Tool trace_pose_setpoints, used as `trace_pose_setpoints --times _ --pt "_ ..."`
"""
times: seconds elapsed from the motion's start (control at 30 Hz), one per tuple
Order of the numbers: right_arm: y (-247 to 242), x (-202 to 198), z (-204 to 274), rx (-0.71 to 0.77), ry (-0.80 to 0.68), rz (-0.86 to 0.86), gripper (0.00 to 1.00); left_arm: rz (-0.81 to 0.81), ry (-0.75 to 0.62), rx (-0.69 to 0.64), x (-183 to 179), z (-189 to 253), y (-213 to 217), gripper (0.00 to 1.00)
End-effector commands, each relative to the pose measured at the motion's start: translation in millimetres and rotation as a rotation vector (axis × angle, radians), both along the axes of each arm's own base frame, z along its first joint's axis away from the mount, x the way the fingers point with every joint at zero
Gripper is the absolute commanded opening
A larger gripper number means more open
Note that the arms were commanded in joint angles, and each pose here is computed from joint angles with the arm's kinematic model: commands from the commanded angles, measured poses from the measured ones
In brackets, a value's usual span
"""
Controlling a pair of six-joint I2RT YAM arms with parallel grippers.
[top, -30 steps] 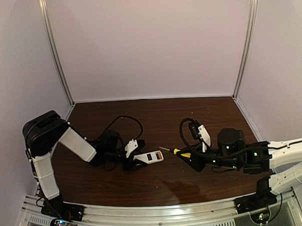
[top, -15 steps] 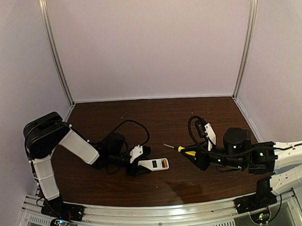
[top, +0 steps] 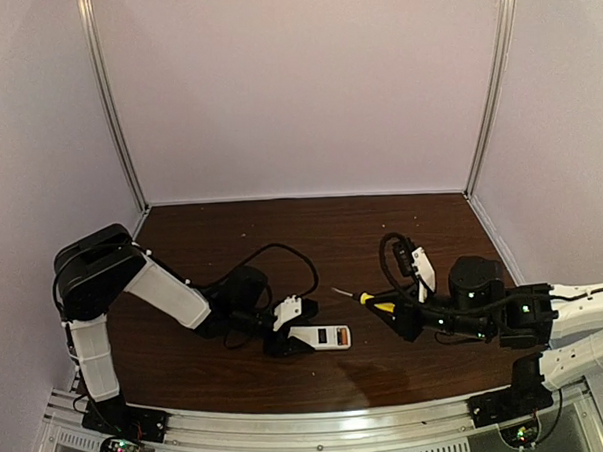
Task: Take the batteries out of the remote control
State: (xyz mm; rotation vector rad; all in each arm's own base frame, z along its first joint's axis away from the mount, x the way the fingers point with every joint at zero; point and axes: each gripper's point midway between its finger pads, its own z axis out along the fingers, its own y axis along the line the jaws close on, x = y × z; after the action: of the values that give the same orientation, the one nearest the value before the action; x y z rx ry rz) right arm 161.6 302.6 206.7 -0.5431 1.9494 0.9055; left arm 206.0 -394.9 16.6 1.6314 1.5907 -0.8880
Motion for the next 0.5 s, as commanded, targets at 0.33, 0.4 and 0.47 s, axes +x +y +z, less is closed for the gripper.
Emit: trace_pose_setpoints --times 0.33,0.4,0.47 --pt "-14 3 -2 -0.023 -0.036 -0.042 0.00 -0.018 0.005 0.020 -16 1 2 0.94" --pt "-14 3 -1 -0.020 -0.035 -0.041 0.00 -0.009 -0.010 -0.003 -17 11 4 0.97" --pt "-14 3 -1 -0.017 -0.036 -0.043 0.00 0.005 -0.030 -0.029 -17 21 6 0.97"
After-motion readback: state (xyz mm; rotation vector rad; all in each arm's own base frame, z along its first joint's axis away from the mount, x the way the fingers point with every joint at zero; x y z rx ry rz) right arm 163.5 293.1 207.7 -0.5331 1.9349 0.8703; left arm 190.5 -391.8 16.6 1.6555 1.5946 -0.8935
